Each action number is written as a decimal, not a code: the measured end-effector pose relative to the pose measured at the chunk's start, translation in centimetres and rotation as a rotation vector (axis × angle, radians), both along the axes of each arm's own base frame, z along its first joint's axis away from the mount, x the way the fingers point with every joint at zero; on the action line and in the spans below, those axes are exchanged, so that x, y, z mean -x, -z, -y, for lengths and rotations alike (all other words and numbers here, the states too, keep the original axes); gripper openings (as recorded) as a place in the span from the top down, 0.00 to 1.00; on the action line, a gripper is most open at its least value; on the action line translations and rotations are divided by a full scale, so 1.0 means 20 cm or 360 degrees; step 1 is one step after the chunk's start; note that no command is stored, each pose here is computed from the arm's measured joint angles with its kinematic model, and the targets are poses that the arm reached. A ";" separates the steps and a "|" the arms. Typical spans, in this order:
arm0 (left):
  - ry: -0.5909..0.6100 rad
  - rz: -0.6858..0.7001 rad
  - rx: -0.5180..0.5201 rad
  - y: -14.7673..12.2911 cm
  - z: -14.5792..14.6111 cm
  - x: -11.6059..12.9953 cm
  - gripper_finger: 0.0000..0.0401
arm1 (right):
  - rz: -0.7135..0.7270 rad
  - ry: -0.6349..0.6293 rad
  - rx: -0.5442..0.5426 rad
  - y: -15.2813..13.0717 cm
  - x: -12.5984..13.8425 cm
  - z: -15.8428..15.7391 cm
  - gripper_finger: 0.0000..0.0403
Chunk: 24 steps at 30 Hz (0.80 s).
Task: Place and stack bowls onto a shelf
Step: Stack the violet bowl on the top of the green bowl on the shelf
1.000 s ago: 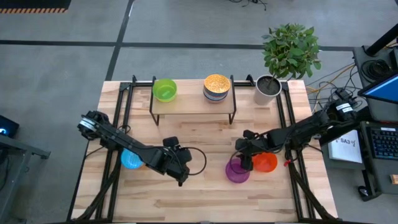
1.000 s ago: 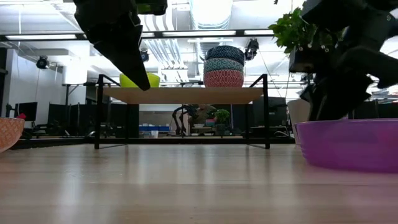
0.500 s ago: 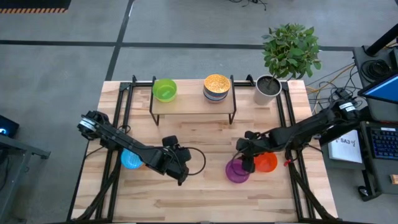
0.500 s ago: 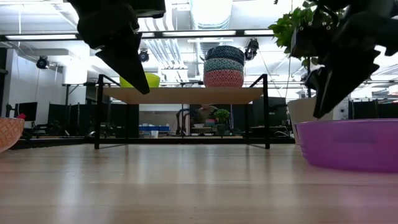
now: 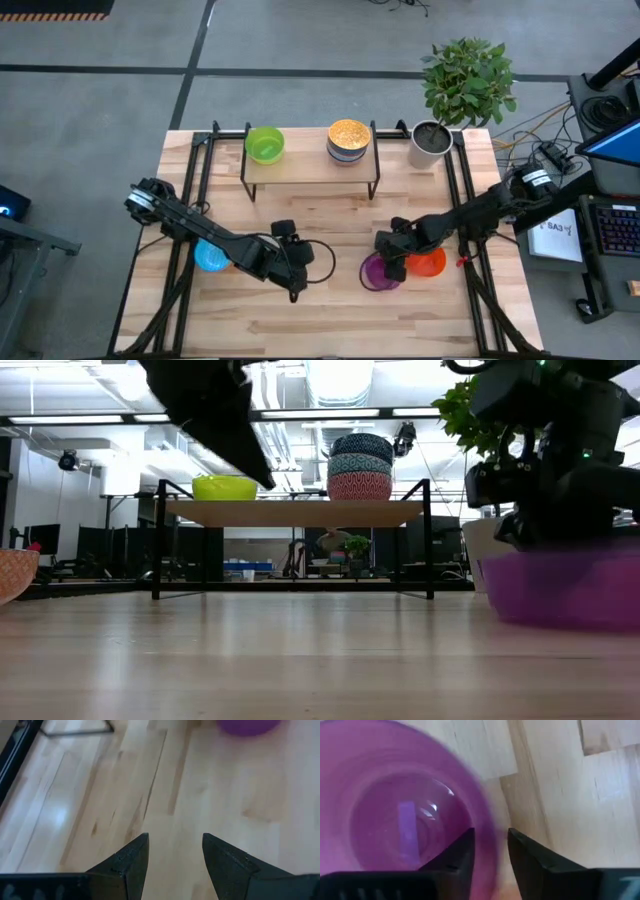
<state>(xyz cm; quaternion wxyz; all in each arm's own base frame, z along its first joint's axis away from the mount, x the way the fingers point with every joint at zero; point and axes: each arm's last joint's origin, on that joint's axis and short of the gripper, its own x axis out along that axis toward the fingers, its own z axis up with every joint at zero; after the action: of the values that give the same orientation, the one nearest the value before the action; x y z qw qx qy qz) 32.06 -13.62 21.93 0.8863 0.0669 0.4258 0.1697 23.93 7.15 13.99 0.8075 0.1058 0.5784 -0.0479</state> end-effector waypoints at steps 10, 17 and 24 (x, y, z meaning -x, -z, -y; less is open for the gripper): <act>0.0201 0.0500 0.0035 -0.02 0.02 -0.12 0.58 | 0.0231 0.0098 0.0315 -0.03 -0.04 0.02 0.97; 0.0130 0.0793 0.0094 0.03 -0.07 -0.15 0.58 | 0.0632 0.0144 0.0680 -0.10 -0.13 0.03 0.97; -0.0057 0.0835 0.0052 0.03 -0.15 -0.18 0.58 | 0.0846 0.0184 0.0935 -0.16 -0.18 0.04 0.97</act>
<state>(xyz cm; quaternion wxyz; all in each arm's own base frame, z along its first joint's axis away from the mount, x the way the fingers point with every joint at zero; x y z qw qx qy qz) 35.63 -10.65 21.31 0.9641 -0.0012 0.1852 0.1902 27.47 6.38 17.22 0.9208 -0.0885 0.3040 -0.2278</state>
